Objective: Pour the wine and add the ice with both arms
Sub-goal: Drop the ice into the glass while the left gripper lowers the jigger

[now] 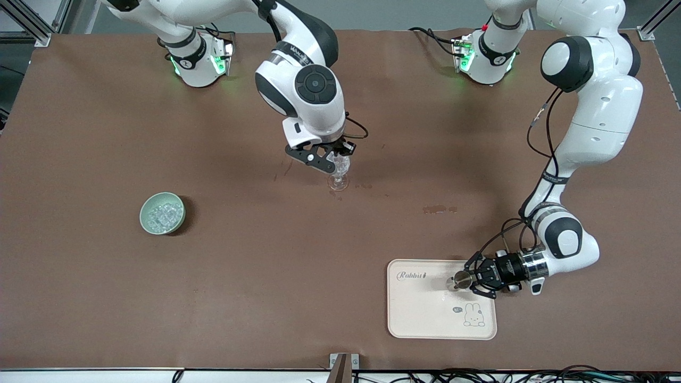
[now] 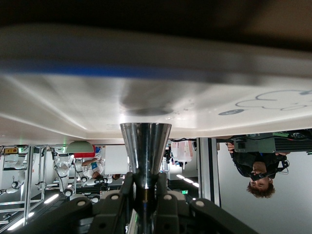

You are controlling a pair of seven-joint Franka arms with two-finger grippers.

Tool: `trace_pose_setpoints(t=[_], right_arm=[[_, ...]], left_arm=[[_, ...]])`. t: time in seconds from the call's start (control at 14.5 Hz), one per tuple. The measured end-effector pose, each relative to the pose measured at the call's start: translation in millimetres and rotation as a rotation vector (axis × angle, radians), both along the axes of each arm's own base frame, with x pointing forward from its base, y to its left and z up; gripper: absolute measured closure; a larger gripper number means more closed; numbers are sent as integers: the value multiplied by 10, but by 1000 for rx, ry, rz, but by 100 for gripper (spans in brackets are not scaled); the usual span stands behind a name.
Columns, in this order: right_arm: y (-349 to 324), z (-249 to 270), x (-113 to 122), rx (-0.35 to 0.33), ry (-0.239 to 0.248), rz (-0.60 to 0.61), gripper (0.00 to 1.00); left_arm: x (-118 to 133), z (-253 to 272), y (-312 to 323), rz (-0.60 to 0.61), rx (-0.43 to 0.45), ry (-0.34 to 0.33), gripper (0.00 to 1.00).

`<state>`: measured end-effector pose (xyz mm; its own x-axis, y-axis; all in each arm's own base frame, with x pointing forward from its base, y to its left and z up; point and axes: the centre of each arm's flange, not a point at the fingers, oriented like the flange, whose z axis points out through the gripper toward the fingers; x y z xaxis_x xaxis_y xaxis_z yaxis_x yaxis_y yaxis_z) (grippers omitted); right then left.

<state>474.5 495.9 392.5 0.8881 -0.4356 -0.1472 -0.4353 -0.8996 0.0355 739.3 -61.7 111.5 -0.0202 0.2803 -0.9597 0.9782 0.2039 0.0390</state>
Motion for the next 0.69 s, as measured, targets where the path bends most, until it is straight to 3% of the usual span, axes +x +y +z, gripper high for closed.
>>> trace_pose_setpoints(t=[0.41, 0.48, 0.69], right_arm=[[2, -56, 5, -4, 8, 0, 75], [3, -62, 5, -4, 9, 0, 70], [4, -54, 11, -2, 7, -1, 41]], left_arm=[[-35, -94, 68, -15, -4, -38, 75], [-37, -98, 69, -17, -5, -40, 69], [-37, -89, 39, -23, -9, -44, 40]])
